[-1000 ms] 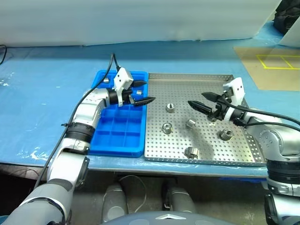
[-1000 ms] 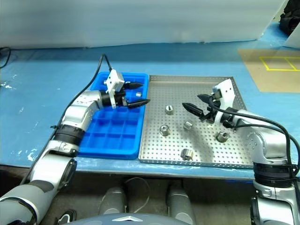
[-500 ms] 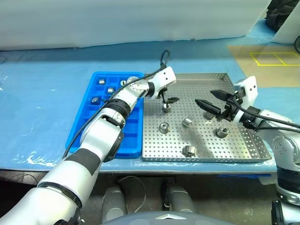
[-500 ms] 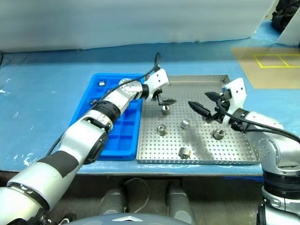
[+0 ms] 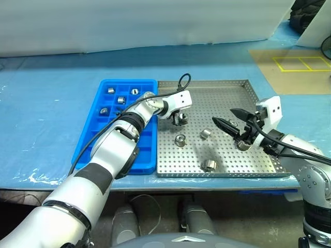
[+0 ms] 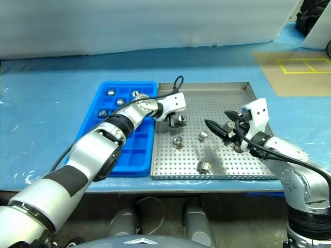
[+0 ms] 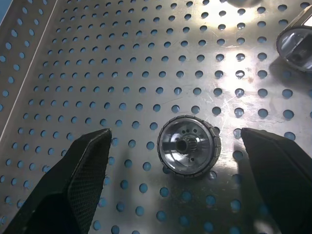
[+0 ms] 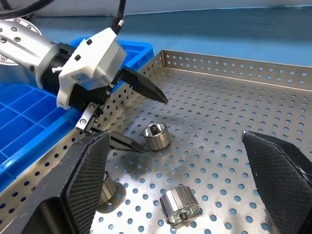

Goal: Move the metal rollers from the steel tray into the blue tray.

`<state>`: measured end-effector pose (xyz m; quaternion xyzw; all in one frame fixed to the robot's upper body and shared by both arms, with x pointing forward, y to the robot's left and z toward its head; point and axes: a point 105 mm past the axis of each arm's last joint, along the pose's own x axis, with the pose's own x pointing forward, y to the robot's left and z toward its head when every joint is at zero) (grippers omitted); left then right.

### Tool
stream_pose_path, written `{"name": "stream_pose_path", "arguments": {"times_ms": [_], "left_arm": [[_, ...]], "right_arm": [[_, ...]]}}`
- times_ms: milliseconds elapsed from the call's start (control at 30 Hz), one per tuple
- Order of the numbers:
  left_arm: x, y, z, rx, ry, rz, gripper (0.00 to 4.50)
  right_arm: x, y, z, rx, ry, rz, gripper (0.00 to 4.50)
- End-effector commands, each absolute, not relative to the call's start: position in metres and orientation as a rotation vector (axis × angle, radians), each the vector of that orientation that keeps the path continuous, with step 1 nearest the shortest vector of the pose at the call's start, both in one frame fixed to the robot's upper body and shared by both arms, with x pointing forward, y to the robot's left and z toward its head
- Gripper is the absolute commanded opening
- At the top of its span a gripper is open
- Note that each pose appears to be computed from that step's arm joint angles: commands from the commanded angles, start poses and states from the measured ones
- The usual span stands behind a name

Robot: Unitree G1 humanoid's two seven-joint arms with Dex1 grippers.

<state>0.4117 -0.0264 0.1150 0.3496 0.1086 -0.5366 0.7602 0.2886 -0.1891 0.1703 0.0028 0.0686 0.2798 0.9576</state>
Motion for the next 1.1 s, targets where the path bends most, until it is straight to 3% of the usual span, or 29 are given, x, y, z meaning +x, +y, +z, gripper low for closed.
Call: {"name": "stream_pose_path", "arguments": {"times_ms": [33, 467, 567, 667, 733, 867, 1100], "left_arm": [[0.415, -0.027, 0.113, 0.765, 0.239, -1.124, 4.50], [0.419, -0.009, 0.089, 0.849, 0.310, -1.026, 4.50], [0.420, -0.006, 0.089, 0.860, 0.304, -1.027, 3.87], [0.423, -0.001, 0.090, 0.856, 0.309, -1.003, 2.92], [0.423, 0.002, 0.089, 0.856, 0.322, -1.014, 2.92], [0.425, 0.008, 0.091, 0.858, 0.320, -1.008, 2.00], [0.418, -0.006, 0.117, 0.721, 0.232, -1.137, 1.88]], "right_arm": [[0.282, -0.189, 0.180, 0.002, 0.091, 0.555, 4.45], [0.285, -0.186, 0.178, 0.016, 0.085, 0.538, 4.45], [0.286, -0.184, 0.176, 0.018, 0.088, 0.541, 4.50], [0.288, -0.182, 0.176, 0.022, 0.082, 0.547, 4.50], [0.290, -0.181, 0.177, 0.024, 0.079, 0.550, 4.50], [0.292, -0.180, 0.179, 0.025, 0.072, 0.557, 4.50], [0.291, -0.172, 0.177, 0.029, 0.082, 0.606, 4.50]]}}
